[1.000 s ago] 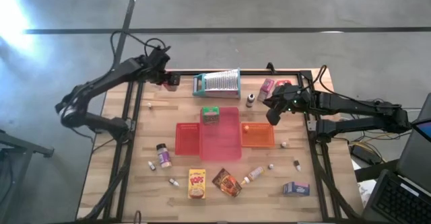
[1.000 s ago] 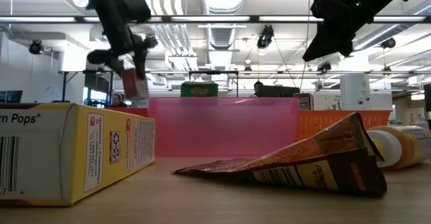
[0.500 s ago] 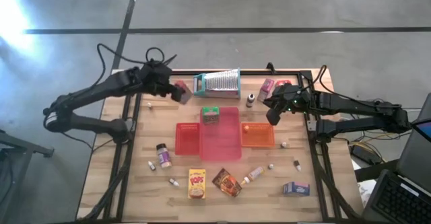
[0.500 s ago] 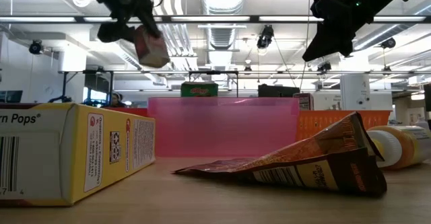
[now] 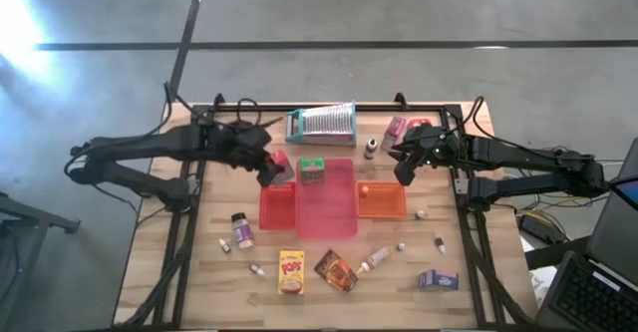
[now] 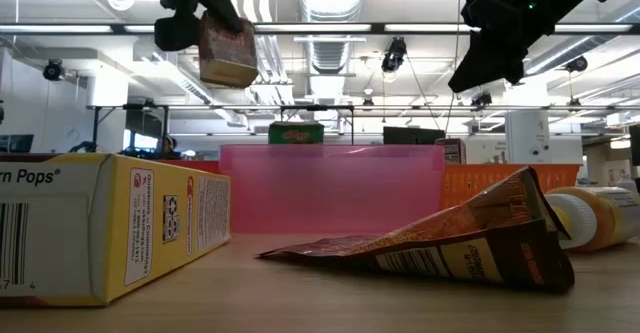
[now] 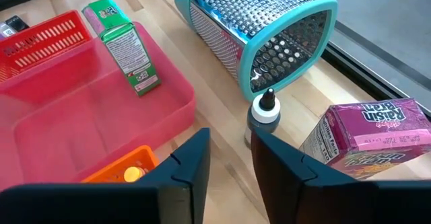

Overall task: Pick & Place Kitchen Items
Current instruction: Put the red spice can into the red bin

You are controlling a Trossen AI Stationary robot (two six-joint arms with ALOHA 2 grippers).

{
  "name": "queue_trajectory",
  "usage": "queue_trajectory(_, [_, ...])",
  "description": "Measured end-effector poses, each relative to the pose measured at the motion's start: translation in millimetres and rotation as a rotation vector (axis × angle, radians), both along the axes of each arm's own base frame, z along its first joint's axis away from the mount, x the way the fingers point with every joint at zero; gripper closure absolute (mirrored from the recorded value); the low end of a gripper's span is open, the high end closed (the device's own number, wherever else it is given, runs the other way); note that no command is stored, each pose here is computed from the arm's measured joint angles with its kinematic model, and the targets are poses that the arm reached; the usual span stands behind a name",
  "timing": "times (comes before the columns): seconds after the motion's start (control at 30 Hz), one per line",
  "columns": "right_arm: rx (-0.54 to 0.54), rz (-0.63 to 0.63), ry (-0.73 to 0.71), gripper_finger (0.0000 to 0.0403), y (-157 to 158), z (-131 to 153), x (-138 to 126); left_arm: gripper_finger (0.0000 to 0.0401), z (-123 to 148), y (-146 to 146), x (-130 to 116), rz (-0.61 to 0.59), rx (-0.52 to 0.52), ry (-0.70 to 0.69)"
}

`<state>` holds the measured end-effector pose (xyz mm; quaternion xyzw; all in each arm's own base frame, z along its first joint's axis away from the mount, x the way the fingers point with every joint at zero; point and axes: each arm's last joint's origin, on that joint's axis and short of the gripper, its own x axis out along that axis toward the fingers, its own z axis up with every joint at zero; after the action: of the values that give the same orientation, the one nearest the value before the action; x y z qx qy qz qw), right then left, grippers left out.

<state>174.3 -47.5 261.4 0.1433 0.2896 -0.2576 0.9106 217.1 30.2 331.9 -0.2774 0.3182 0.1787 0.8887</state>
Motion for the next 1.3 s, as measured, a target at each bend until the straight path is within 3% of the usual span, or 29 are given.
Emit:
queue_trajectory(0.17, [0.0, 0.0, 0.0, 0.0281, 0, 0, 0, 0.018, -12, -10, 15, -0.107, 0.059, 0.068])
queue_trajectory(0.4, [0.0, 0.0, 0.0, 0.026, 0, 0, 0, 0.0162, -41, -22, 41, -0.219, 0.15, 0.206])
queue_trajectory(0.57, [0.0, 0.0, 0.0, 0.0247, 0, 0, 0, 0.0177, -58, -28, 49, -0.276, 0.19, 0.28])
queue_trajectory(0.9, [0.0, 0.0, 0.0, 0.0221, 0, 0, 0, 0.0159, -79, -28, 32, -0.278, 0.225, 0.31])
queue_trajectory(1.13, [-0.001, 0.0, -0.002, 0.0207, 0, 0, 0, 0.0175, -102, -29, 23, -0.332, 0.242, 0.308])
queue_trajectory(1.3, [-0.001, 0.0, -0.005, 0.0201, 0, 0, 0, 0.0164, -110, -28, 21, -0.37, 0.271, 0.326])
